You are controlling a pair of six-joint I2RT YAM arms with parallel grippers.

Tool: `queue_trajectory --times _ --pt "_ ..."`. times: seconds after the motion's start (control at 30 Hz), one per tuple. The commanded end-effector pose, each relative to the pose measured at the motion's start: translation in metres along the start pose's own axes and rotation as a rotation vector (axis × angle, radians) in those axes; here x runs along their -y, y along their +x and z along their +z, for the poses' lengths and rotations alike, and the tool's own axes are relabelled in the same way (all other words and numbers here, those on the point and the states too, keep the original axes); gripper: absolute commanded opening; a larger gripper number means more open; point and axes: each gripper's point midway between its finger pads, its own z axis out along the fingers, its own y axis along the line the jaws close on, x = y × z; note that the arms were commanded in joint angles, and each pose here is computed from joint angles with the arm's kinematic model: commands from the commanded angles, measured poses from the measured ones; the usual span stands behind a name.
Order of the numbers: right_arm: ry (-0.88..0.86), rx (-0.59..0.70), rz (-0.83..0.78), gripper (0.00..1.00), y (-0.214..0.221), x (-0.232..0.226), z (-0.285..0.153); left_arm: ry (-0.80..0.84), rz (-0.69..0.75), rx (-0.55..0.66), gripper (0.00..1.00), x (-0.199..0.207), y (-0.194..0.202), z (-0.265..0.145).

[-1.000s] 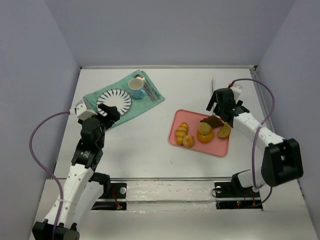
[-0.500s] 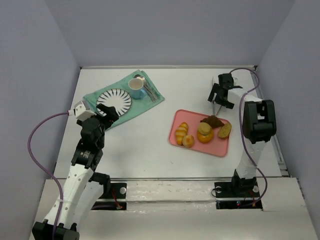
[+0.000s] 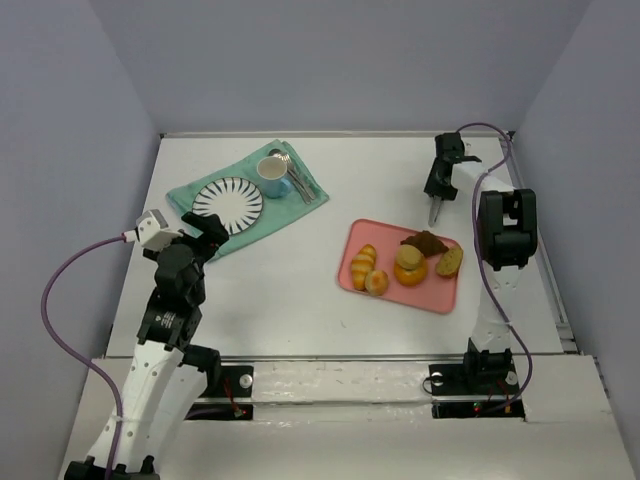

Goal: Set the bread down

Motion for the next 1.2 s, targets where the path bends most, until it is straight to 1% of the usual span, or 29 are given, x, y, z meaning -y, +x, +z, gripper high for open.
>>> queue_trajectory --times 0.0,0.03,0.1,0.17,0.2,0.3,0.33,0.4,0.43,0.53,0.57,0.67,0.7,0.73,0.77,0.8,0.83,0.93,1.0,1.03,1.07,1.13,1.17 --pt "0.014 0.026 -0.006 0.33 -0.014 0.005 -0.007 -0.005 -0.045 0.090 0.99 0.004 -0.029 -0.006" --pt "0.013 0.032 -0.014 0.28 -0.017 0.006 -0.009 -0.003 -0.045 0.091 0.99 0.005 -0.029 -0.007" --pt "-0.001 0.054 -0.025 0.24 -0.026 0.004 -0.018 -0.001 -0.047 0.091 0.99 0.005 -0.030 -0.007" --pt "-0.035 0.100 -0.050 0.19 -0.045 0.000 -0.034 0.002 -0.044 0.087 0.99 0.005 -0.029 -0.007" --pt "-0.051 0.145 -0.072 0.16 -0.063 -0.002 -0.049 0.002 -0.046 0.087 0.99 0.005 -0.029 -0.007" --pt "-0.090 0.217 -0.103 0.16 -0.088 -0.005 -0.080 0.005 -0.048 0.083 0.99 0.006 -0.028 -0.007" --pt "-0.137 0.256 -0.109 0.16 -0.100 -0.009 -0.104 0.008 -0.050 0.082 0.99 0.006 -0.028 -0.008" --pt "-0.189 0.284 -0.126 0.16 -0.105 -0.012 -0.129 0.014 -0.056 0.082 0.99 0.007 -0.028 -0.008" --pt "-0.248 0.288 -0.138 0.17 -0.098 -0.014 -0.152 0.024 -0.057 0.077 0.99 0.009 -0.027 -0.009" --pt "-0.298 0.274 -0.130 0.17 -0.073 -0.006 -0.179 0.030 -0.058 0.080 0.99 0.010 -0.028 -0.009" --pt "-0.291 0.221 -0.078 0.17 -0.043 0.003 -0.190 0.029 -0.054 0.079 0.99 0.010 -0.028 -0.009" --pt "-0.313 0.129 -0.083 0.19 0.014 -0.001 -0.211 0.027 -0.054 0.079 0.99 0.010 -0.028 -0.008" --pt "-0.310 0.105 -0.085 0.20 0.042 0.005 -0.223 0.030 -0.055 0.076 0.99 0.011 -0.028 -0.008" --pt "-0.314 0.107 -0.099 0.20 0.055 0.001 -0.233 0.038 -0.057 0.075 0.99 0.013 -0.028 -0.008" --pt "-0.359 0.094 -0.150 0.22 0.075 -0.014 -0.248 0.054 -0.054 0.067 0.99 0.016 -0.026 -0.008" --pt "-0.383 0.082 -0.162 0.22 0.090 -0.012 -0.267 0.059 -0.050 0.059 0.99 0.017 -0.025 -0.007" --pt "-0.412 0.060 -0.205 0.23 0.109 -0.019 -0.283 0.073 -0.050 0.051 0.99 0.020 -0.024 -0.007" --pt "-0.533 0.049 -0.225 0.24 0.133 -0.024 -0.322 0.081 -0.050 0.046 0.99 0.020 -0.022 -0.009" --pt "-0.629 -0.018 -0.254 0.27 0.158 -0.026 -0.341 0.092 -0.055 0.045 0.99 0.021 -0.022 -0.010" --pt "-0.694 -0.085 -0.281 0.27 0.174 -0.028 -0.350 0.098 -0.057 0.046 0.99 0.022 -0.022 -0.011" --pt "-0.728 -0.124 -0.310 0.29 0.185 -0.028 -0.354 0.100 -0.060 0.048 0.99 0.023 -0.023 -0.011" --pt "-0.758 -0.198 -0.340 0.32 0.200 -0.025 -0.359 0.105 -0.063 0.049 0.99 0.023 -0.023 -0.012" --pt "-0.766 -0.257 -0.361 0.35 0.213 -0.021 -0.363 0.103 -0.062 0.049 0.99 0.023 -0.023 -0.012"
